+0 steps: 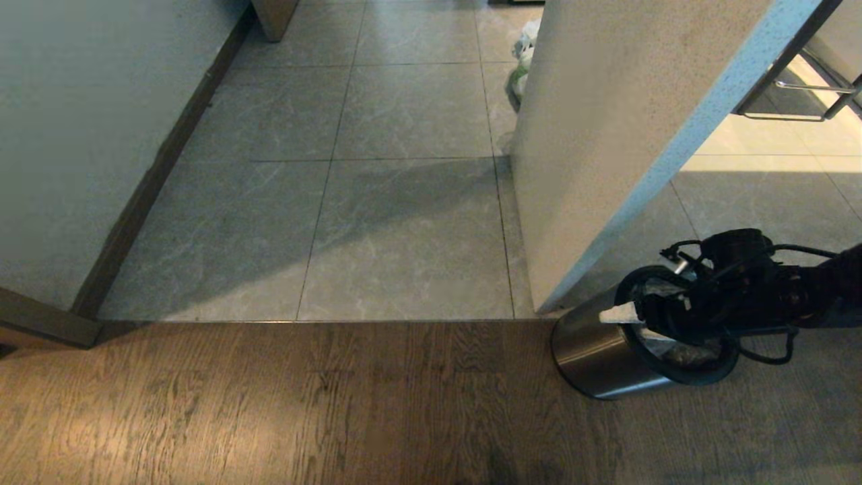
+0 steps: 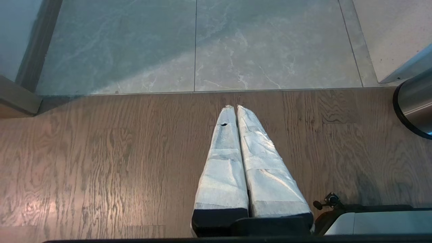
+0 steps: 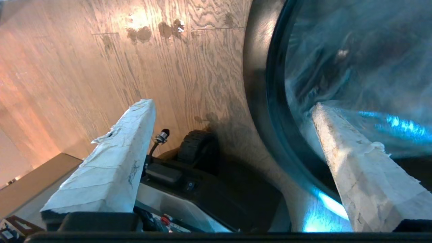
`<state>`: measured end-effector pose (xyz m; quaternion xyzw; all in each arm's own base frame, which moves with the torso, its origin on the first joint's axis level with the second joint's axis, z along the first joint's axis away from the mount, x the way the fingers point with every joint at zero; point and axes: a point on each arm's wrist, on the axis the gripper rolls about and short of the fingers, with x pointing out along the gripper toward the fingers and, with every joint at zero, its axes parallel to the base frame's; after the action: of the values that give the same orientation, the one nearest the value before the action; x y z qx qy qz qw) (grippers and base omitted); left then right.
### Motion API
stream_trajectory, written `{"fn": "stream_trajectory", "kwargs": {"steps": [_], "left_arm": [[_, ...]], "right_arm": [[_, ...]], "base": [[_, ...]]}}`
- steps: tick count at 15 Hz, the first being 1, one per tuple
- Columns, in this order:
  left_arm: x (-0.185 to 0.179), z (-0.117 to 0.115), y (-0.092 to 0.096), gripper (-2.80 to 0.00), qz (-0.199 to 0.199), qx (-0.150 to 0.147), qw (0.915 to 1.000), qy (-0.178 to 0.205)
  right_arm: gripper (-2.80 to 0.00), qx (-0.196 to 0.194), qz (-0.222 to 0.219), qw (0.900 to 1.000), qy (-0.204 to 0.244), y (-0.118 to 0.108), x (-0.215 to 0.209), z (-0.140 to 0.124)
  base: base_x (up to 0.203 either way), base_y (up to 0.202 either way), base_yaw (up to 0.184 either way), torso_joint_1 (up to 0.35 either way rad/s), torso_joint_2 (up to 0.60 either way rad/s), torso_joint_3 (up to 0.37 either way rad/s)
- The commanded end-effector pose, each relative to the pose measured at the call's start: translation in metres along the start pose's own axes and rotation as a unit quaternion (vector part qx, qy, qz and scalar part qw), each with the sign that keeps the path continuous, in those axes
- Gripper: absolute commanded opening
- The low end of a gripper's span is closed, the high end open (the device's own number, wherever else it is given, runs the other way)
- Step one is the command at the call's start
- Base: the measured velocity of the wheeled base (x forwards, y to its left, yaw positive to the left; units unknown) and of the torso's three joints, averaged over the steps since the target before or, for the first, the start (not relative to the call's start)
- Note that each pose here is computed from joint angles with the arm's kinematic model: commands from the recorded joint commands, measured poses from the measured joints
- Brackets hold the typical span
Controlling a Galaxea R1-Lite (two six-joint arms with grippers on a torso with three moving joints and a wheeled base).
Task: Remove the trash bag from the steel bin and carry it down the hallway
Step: Place the outer trash can on the ground
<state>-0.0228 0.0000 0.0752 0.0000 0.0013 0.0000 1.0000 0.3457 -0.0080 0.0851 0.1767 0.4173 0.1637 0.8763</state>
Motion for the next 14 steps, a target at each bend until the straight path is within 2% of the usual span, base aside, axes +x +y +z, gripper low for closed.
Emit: {"fn": "stream_trajectory", "kwargs": {"steps": [1, 5, 8, 9, 10, 14], "left_arm": [[0.000, 0.000, 0.000, -2.80, 0.000, 0.000, 1.0000, 0.000], [0.000, 0.000, 0.000, -2.80, 0.000, 0.000, 1.0000, 0.000], [0.000, 0.000, 0.000, -2.80, 0.001, 0.000, 1.0000, 0.000], [0.000, 0.000, 0.000, -2.80, 0.000, 0.000, 1.0000, 0.000], [0.000, 0.000, 0.000, -2.80, 0.000, 0.000, 1.0000, 0.000], [0.000, 0.000, 0.000, -2.80, 0.001, 0.000, 1.0000, 0.000]], "right_arm": [[0.00, 0.005, 0.002, 1.000, 0.013, -0.005, 0.013, -0.002], [0.00, 0.006, 0.003, 1.000, 0.016, -0.009, 0.024, 0.001], [0.00, -0.004, 0.005, 1.000, 0.000, -0.011, 0.029, 0.006], [-2.38, -0.006, 0.005, 1.000, -0.004, -0.012, 0.031, 0.006], [-2.80, -0.006, 0.004, 1.000, -0.002, -0.013, 0.032, 0.006], [-2.80, -0.011, 0.006, 1.000, 0.001, -0.010, 0.037, 0.005]], "base": [[0.000, 0.000, 0.000, 0.000, 0.00, 0.000], [0.000, 0.000, 0.000, 0.000, 0.00, 0.000], [0.000, 0.000, 0.000, 0.000, 0.00, 0.000], [0.000, 0.000, 0.000, 0.000, 0.00, 0.000], [0.000, 0.000, 0.000, 0.000, 0.00, 0.000], [0.000, 0.000, 0.000, 0.000, 0.00, 0.000]]}}
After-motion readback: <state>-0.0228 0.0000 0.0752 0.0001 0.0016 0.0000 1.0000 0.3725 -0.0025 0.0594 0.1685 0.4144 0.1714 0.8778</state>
